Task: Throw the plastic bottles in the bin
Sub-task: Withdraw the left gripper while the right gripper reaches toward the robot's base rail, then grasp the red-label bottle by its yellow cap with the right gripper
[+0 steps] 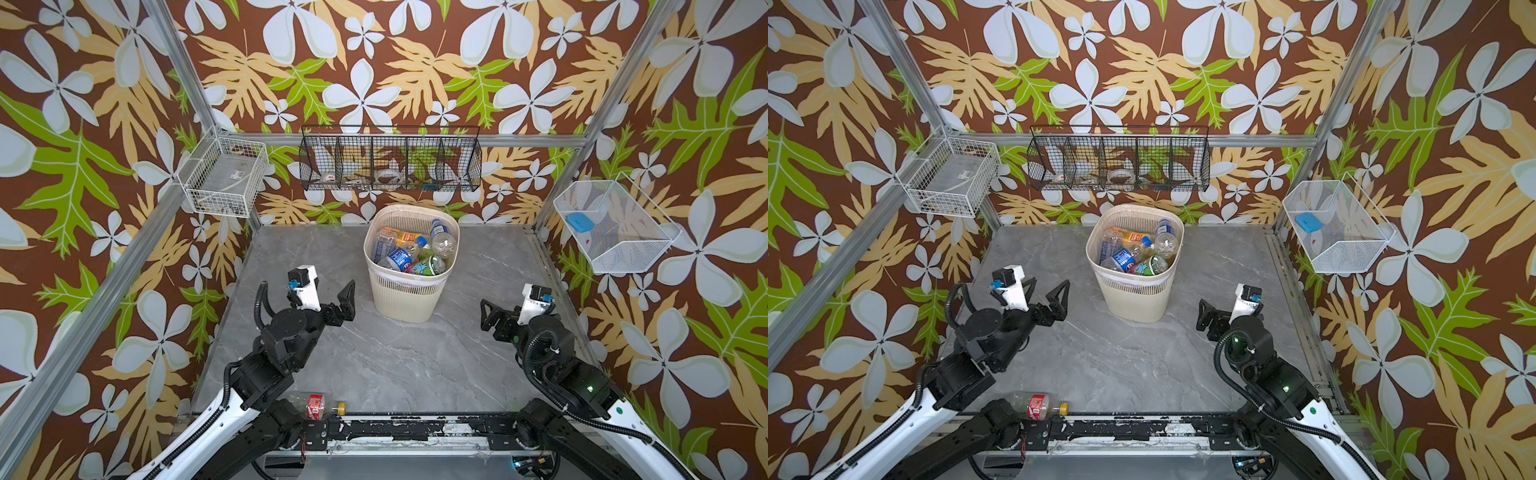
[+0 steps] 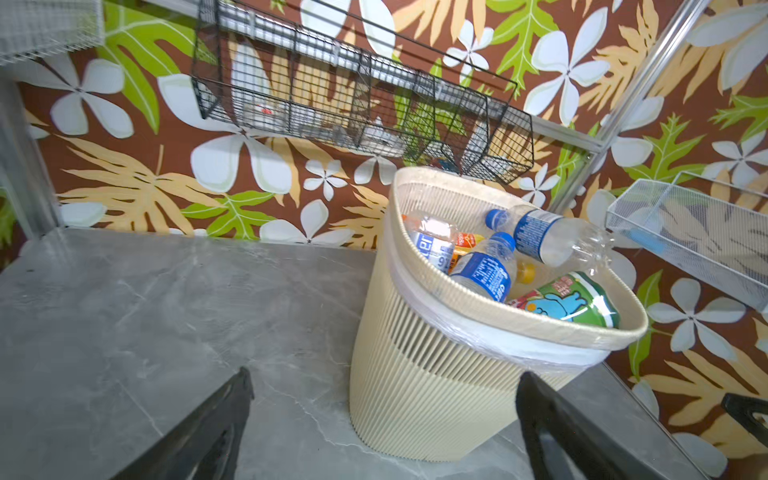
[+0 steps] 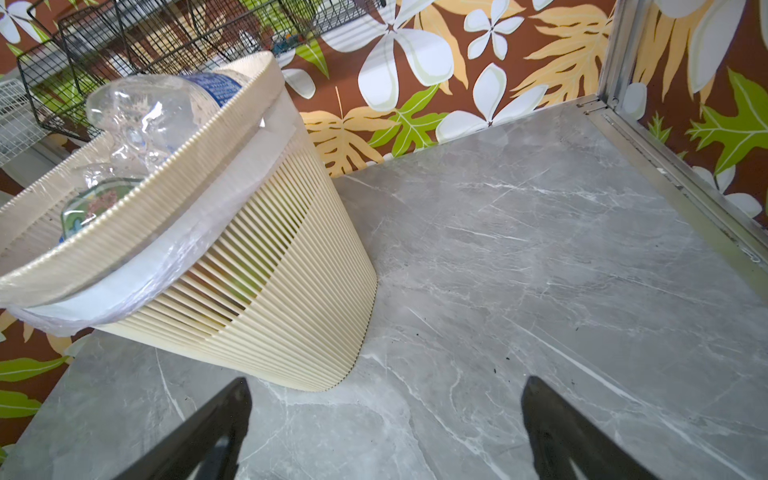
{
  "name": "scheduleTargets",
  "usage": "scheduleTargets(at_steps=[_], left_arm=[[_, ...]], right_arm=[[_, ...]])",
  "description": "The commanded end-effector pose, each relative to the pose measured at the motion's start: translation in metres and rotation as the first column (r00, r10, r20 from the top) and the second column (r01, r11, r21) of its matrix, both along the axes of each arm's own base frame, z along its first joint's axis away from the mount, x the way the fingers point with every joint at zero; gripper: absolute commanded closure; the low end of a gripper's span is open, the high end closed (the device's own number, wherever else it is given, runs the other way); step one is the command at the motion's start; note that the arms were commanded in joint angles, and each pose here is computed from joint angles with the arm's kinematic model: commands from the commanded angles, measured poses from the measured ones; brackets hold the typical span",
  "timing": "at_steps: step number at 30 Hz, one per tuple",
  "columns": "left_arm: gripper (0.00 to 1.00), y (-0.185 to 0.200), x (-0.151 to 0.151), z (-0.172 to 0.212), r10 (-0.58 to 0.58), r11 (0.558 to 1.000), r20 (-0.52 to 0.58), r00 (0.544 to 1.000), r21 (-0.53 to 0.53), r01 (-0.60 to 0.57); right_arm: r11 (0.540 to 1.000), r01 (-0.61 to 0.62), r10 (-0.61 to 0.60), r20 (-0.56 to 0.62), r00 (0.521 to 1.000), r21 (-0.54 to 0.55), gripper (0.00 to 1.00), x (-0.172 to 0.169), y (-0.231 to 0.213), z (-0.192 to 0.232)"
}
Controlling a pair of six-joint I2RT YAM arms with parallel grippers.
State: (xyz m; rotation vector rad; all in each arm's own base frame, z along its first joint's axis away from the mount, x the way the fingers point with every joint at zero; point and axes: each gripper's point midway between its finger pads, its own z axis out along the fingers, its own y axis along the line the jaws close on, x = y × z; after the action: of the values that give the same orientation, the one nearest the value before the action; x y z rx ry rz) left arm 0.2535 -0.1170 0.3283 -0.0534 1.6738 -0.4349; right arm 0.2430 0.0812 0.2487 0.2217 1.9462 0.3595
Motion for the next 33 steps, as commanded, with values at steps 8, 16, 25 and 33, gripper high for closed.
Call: scheduleTargets(at_steps=[8, 16, 25, 33], left_arm=[[0.00, 0.040, 0.003, -0.018, 0.201, 0.975, -0.049, 0.978, 0.111, -0.195], [0.00, 0.069, 0.014, -0.036, 0.225, 0.974, -0.100, 0.969, 0.063, -0.219], [0.00, 0.075, 0.013, -0.050, 0.223, 0.974, -0.107, 0.969, 0.057, -0.218], [0.00, 0.078, 0.006, -0.046, 0.224, 0.974, -0.084, 0.971, 0.048, -0.221]], right_arm=[[0.949, -0.300, 0.307, -0.064, 0.949, 0.098, 0.10, -0.012, 0.083, -0.014], [0.791, -0.612, 0.612, -0.025, 0.790, 0.018, 0.13, -0.079, 0.199, -0.040], [0.457, -0.886, 0.883, -0.077, 0.463, -0.078, 0.15, -0.162, 0.322, -0.095], [0.349, -0.933, 0.926, -0.123, 0.358, -0.089, 0.16, -0.179, 0.367, -0.133]])
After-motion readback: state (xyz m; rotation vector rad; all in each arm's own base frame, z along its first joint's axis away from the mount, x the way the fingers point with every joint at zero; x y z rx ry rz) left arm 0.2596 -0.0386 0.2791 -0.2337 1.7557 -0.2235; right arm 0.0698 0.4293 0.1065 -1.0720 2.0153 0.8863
